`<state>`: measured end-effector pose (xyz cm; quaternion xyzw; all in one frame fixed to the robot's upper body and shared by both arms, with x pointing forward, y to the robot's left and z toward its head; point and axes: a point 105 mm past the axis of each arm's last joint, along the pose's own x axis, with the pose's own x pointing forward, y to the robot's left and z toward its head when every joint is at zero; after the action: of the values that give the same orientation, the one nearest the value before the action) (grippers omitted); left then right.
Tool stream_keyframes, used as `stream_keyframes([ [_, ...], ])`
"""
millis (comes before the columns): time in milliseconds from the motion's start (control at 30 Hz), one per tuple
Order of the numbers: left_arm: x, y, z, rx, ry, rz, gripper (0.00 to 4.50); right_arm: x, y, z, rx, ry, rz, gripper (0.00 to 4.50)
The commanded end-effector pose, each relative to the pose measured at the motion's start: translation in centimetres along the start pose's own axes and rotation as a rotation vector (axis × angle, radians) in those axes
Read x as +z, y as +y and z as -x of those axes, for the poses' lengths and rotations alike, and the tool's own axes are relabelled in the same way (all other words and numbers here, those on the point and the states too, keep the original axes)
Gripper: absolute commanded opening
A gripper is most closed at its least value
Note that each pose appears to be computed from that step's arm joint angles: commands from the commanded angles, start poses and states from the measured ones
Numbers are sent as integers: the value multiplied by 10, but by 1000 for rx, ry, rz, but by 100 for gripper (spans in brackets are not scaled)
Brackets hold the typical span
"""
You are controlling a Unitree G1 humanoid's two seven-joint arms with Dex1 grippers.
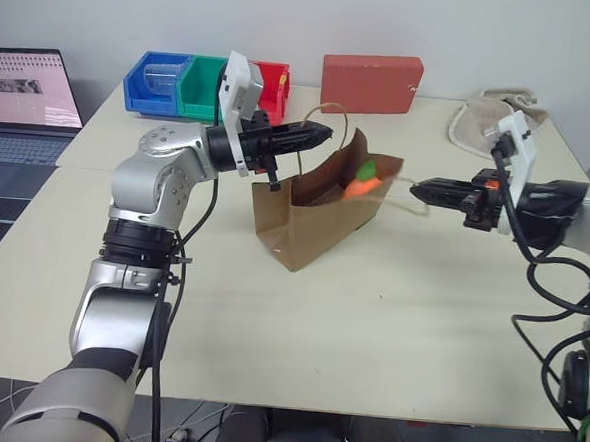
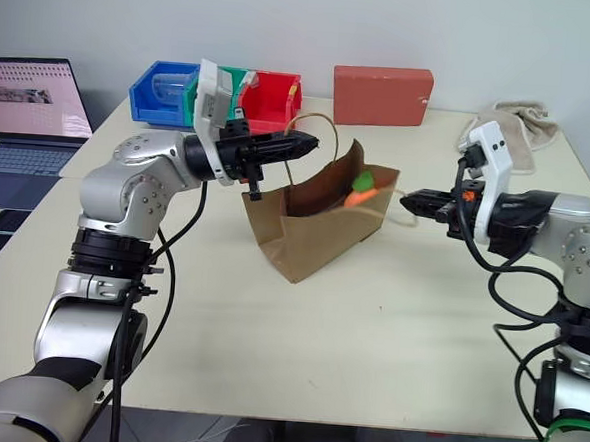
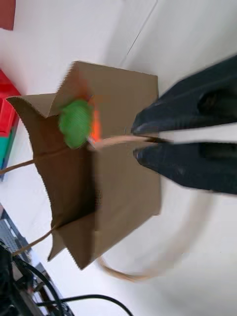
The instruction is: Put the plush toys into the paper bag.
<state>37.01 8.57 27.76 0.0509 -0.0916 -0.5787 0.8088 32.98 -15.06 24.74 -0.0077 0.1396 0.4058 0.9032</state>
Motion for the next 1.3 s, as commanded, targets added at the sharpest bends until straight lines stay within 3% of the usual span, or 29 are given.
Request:
stream_keyframes([
  [33, 24, 3, 12, 9, -18, -94, 127, 42, 4, 16, -13, -133, 64, 213],
  [267, 30, 8, 49, 110, 21, -126, 327, 78, 5, 36, -10, -225, 149, 441],
  [400, 24, 11, 79, 202, 41, -100, 443, 65, 7, 49, 24, -165, 305, 450],
  [500, -1, -7, 101, 182, 92, 0, 447, 36, 30, 50, 175, -56, 445, 450],
  [667, -33, -27, 108, 155, 117, 130, 447, 10, 72, 47, 431, -13, 364, 450],
  [933, -55, -24, 82, 147, 114, 141, 447, -2, 77, 38, 443, 20, 380, 450],
  [1300, -60, -35, 63, 72, 117, 109, 447, 2, 80, 37, 429, 5, 393, 450],
])
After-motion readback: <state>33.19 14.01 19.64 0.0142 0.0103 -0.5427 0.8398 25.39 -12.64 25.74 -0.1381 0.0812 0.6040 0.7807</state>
